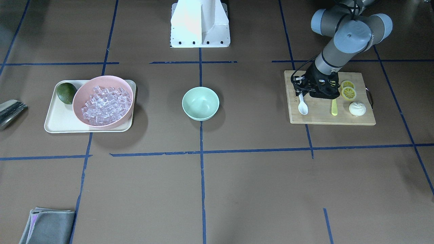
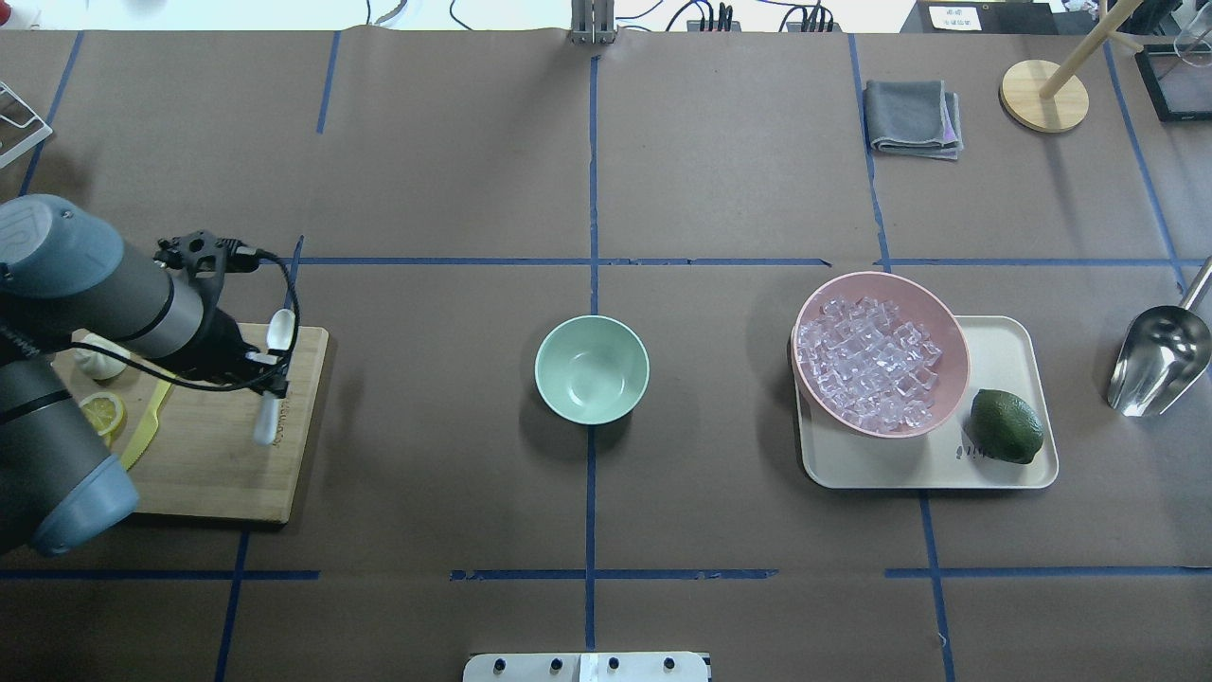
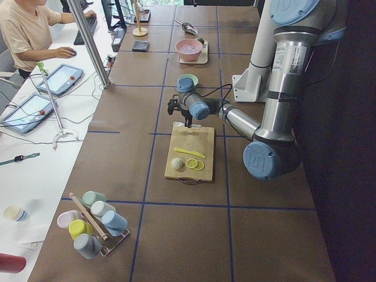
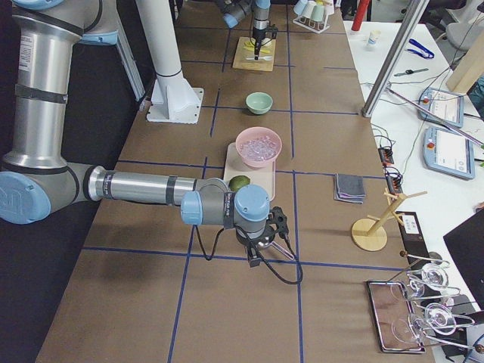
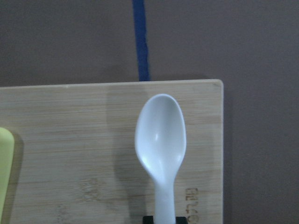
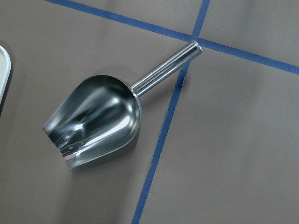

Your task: Put spoon and ice into bowl

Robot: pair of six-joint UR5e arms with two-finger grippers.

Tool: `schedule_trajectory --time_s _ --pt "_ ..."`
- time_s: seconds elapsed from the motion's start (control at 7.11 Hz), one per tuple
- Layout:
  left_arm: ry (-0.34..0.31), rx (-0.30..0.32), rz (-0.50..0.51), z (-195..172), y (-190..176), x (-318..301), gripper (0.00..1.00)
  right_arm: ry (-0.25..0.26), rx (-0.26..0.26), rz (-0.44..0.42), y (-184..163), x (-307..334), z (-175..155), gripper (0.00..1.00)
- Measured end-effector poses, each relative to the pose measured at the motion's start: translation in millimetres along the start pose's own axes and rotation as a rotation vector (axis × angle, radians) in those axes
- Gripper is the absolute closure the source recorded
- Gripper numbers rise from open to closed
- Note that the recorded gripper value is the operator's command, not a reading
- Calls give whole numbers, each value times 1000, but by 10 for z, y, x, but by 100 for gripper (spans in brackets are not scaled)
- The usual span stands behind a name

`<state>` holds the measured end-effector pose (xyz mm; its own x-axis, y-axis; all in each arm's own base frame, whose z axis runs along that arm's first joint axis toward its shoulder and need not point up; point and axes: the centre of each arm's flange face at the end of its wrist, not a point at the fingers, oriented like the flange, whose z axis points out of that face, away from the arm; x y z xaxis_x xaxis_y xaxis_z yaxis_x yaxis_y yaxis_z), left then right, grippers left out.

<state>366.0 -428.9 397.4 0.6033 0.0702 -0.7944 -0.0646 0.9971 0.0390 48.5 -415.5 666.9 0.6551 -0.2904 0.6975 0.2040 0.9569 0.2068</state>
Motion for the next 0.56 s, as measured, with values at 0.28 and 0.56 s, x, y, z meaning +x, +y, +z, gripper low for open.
schedule_trajectory --time_s 0.28,0.56 --pt "109 -3 -31 -154 -177 996 100 0 0 0 -1 -2 -2 1" --pt "174 -15 -22 -107 -294 2009 100 -1 0 -1 -3 -6 1 1"
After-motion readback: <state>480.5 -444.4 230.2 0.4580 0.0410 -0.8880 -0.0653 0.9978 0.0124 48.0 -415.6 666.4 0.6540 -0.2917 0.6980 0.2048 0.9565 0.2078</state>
